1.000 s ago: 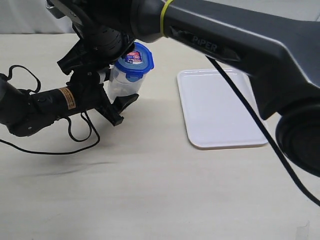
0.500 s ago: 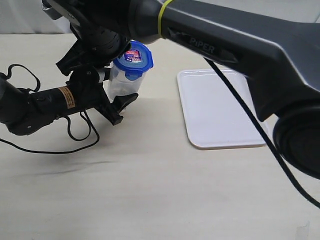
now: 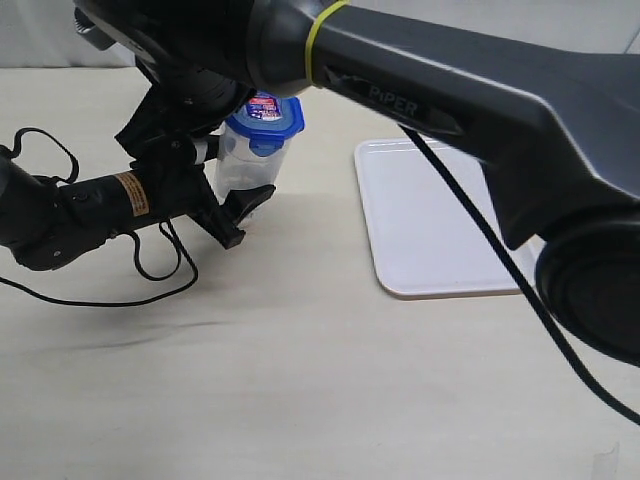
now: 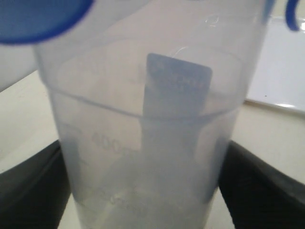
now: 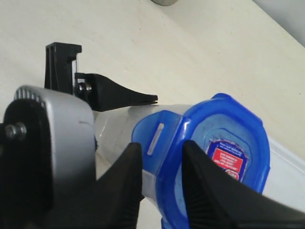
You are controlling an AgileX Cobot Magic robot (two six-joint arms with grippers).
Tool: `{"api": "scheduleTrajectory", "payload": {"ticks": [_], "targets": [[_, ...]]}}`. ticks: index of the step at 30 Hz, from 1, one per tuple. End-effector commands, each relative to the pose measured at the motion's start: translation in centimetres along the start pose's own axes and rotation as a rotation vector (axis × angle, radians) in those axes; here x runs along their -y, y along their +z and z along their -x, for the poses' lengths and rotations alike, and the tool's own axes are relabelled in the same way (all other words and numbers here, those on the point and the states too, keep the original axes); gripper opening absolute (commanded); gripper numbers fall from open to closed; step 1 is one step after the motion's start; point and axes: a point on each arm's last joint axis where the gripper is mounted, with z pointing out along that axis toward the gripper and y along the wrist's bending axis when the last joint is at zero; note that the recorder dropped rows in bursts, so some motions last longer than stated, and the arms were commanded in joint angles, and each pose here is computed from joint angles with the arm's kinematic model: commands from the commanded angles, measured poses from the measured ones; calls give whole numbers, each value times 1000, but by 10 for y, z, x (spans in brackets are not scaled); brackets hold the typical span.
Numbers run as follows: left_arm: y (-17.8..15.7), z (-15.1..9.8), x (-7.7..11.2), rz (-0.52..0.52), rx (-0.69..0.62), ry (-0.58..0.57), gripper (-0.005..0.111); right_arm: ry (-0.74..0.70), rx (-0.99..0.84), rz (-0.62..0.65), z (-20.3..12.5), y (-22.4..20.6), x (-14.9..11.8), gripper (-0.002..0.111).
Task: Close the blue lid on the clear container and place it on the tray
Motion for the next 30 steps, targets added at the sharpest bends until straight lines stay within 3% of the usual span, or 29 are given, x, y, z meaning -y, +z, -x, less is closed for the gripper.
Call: {"api": "scheduleTrajectory", "payload": {"ticks": [1,30], "targets": [[-1,12,11,-93,93,81,0,-37,-145,21,-19,40,-17,14],[-2,13,11,-93,105,84,0,-169,-169,-19,-25,58,-22,14]]}}
